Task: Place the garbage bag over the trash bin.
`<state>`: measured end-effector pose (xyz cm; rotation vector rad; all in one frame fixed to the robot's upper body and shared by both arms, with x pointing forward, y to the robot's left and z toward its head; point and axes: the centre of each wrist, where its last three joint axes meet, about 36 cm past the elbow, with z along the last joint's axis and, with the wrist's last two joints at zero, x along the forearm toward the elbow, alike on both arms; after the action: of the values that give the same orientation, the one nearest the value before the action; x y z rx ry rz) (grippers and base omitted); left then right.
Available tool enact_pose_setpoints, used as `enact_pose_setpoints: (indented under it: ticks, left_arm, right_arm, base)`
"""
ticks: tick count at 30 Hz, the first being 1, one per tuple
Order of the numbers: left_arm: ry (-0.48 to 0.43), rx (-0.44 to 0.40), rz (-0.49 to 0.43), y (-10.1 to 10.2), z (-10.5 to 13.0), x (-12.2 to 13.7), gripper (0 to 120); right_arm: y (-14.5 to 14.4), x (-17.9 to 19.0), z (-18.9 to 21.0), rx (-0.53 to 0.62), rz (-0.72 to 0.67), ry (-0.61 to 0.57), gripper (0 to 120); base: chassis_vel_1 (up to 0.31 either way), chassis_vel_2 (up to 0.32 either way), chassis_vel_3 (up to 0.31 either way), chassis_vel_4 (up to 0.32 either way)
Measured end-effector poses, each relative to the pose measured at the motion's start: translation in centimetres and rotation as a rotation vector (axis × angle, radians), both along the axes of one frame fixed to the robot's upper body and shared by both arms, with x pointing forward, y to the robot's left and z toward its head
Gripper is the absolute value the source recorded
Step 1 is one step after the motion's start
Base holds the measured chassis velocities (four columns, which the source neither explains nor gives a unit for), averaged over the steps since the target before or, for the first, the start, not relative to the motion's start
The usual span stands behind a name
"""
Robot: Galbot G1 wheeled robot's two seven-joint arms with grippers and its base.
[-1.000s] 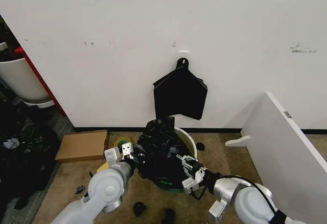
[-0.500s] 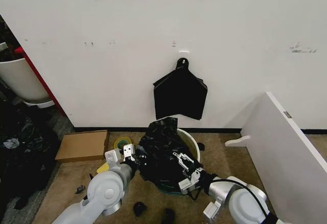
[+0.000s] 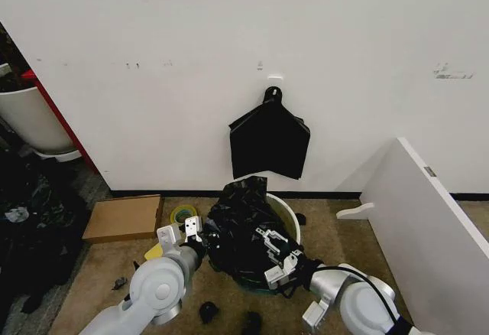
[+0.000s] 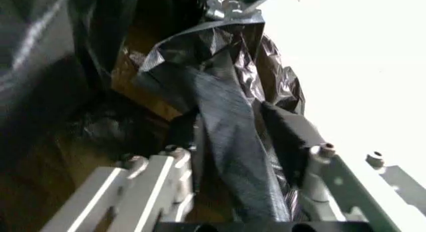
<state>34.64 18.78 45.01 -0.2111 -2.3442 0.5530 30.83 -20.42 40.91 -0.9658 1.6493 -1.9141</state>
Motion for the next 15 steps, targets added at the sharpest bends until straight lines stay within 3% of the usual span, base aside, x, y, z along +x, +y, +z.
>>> enact_pose_setpoints:
  ticks: [5, 8, 10, 13, 14, 15]
  left_arm:
    - [-0.001, 0.009, -0.004, 0.2, -0.1, 0.0, 5]
    - [-0.009, 0.025, -0.008, 0.3, -0.4, 0.1, 5]
    - [-0.04, 0.064, -0.017, 0.6, -0.8, 0.2, 5]
    - [-0.105, 0.136, -0.037, 1.0, -1.3, 0.1, 5]
    - [-0.105, 0.136, -0.037, 1.0, -1.3, 0.1, 5]
    - [-0.132, 0.161, -0.044, 1.2, -1.6, 0.0, 5]
  right_arm:
    - [-0.1, 0.0, -0.1, 0.06, 0.011, 0.053, 7]
    - [-0.2, 0.0, 0.0, 0.101, 0.016, 0.095, 0]
    - [-0.3, -0.2, 0.5, 0.211, 0.01, 0.208, 0]
    - [-0.5, -1.2, 2.0, 0.422, -0.036, 0.473, 0]
    - [-0.5, -1.2, 2.0, 0.422, -0.036, 0.473, 0]
    - [-0.4, -1.6, 2.8, 0.498, -0.063, 0.559, 0]
  base:
    - [0.0, 0.0, 0.0, 0.0]
    - [0.0, 0.0, 0.0, 0.0]
    - [0.0, 0.0, 0.0, 0.0]
    - [0.0, 0.0, 0.0, 0.0]
    - [0.0, 0.0, 0.0, 0.0]
    - [0.0, 0.0, 0.0, 0.0]
